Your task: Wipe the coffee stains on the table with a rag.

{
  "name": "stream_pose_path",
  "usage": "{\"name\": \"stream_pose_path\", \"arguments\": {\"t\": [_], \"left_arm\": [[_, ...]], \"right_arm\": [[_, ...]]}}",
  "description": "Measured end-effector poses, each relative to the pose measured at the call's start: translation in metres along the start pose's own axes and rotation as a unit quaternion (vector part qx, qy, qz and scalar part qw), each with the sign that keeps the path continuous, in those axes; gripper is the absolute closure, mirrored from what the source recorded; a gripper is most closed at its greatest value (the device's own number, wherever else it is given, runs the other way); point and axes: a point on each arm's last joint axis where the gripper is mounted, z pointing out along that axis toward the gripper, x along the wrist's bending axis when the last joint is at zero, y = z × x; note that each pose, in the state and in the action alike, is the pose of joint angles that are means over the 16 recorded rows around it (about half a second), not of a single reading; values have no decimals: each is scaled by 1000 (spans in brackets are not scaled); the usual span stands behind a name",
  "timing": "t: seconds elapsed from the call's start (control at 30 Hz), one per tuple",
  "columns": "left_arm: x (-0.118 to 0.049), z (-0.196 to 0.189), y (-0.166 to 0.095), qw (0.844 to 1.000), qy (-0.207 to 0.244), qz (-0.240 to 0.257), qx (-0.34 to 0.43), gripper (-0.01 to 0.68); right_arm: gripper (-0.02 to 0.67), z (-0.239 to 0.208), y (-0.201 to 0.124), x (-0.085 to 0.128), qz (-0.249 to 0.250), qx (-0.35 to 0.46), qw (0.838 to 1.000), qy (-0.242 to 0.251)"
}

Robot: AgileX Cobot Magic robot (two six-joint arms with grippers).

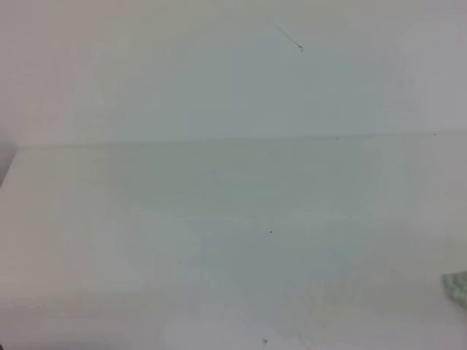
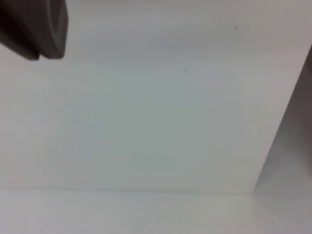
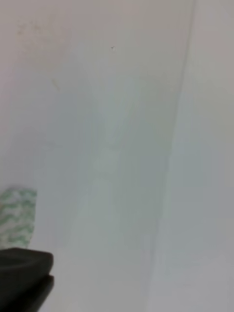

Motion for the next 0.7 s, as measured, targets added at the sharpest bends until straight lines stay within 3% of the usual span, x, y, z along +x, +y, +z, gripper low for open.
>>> {"name": "stream_pose_path", "arguments": {"t": [0.47, 0.7], "left_arm": [[0, 0, 0, 1000, 0, 0, 0, 675], [0, 0, 0, 1000, 0, 0, 0, 675]], "right_arm": [[650, 5, -52, 8, 0, -45, 999, -17], [649, 8, -57, 8, 0, -53, 998, -21]]}}
